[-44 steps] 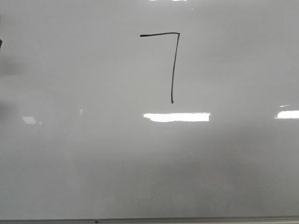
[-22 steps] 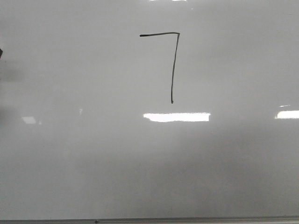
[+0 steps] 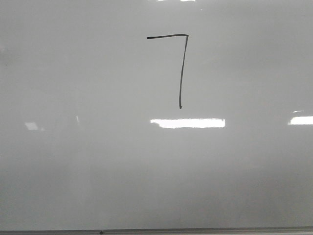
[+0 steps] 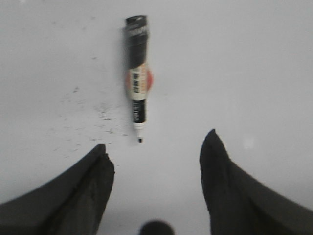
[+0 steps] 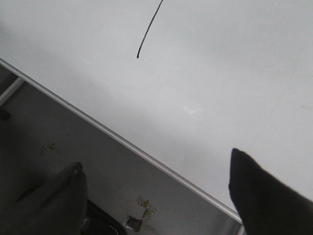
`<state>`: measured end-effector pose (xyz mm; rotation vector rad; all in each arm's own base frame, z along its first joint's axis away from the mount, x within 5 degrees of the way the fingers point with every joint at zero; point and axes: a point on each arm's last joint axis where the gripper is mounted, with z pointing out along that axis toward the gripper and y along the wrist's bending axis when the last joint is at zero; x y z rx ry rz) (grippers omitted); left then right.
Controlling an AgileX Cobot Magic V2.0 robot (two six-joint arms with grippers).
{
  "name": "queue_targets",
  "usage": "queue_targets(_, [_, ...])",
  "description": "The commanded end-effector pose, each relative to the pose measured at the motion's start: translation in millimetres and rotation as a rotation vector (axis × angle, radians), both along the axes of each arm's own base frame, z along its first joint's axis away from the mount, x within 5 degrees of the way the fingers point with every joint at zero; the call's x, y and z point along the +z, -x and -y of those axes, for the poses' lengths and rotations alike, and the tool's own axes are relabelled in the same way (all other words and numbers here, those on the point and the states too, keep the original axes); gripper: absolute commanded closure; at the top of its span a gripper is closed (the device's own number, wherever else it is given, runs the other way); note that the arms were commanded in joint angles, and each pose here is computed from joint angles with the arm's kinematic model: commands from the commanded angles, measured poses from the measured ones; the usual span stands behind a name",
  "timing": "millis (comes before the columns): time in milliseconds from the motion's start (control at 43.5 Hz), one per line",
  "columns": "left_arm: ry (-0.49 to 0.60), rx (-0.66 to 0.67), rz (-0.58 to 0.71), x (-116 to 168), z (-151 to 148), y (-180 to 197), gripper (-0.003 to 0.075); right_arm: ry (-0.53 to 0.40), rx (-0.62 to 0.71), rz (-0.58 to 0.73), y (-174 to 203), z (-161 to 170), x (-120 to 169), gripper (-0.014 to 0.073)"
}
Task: Write number 7 on whiteboard
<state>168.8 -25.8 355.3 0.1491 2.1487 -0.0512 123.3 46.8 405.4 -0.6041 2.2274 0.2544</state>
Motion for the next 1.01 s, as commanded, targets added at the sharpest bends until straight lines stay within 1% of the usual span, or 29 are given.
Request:
queue_targets(0, [0.037,-0.106,0.115,25.4,9.3,25.2,0.0336,-0.039,-0.031,0.091,10.9,3.6,3.0,-0.0018])
queue_targets(115, [0.065,-0.188,0.143,32.5,13.1,52.9,0.0336,-0.075,-0.063,0.085,25.3,6.7,-9.1,-0.0018])
queue_targets(207, [0.071,-0.230,0.140,33.8,13.7,65.9,0.0336,-0.115,-0.098,0.079,33.8,8.7,-19.8,-0.0018])
queue_targets(299, [0.072,-0.251,0.136,33.8,14.2,70.7,0.0336,-0.140,-0.121,0.085,40.8,10.6,-27.1,-0.0018])
queue_targets(414, [0.070,-0.251,0.130,32.9,14.5,69.9,0.0338,-0.138,-0.126,0.074,42.0,11.0,-34.2,-0.0018])
queue_targets(482, [0.069,-0.251,0.124,32.1,15.0,68.6,0.0374,-0.139,-0.130,0.066,41.2,10.9,-37.2,0.0015])
queue_targets(551, [0.068,-0.251,0.122,31.0,15.2,68.3,0.0448,-0.153,-0.144,0.059,40.4,10.9,-38.8,0.0117])
queue_targets(643, [0.066,-0.251,0.114,27.7,15.5,67.6,0.0568,-0.158,-0.147,0.066,39.8,10.9,-38.3,0.0293])
queue_targets(781, [0.066,-0.251,0.114,23.4,16.2,65.8,0.0724,-0.163,-0.150,0.081,39.0,10.9,-37.2,0.0514])
queue_targets(827, [0.067,-0.251,0.118,23.1,16.4,65.4,0.0740,-0.163,-0.150,0.081,39.0,10.9,-37.2,0.0577])
queue_targets(896, [0.071,-0.251,0.133,24.0,16.7,64.8,0.0741,-0.163,-0.150,0.081,39.0,10.9,-37.2,0.0655])
queue_targets(919, [0.073,-0.252,0.141,24.7,16.8,64.5,0.0741,-0.163,-0.149,0.082,38.9,10.9,-37.1,0.0669])
queue_targets(988, [0.074,-0.252,0.145,25.0,16.9,64.4,0.0741,-0.166,-0.150,0.092,38.4,10.9,-36.4,0.0661])
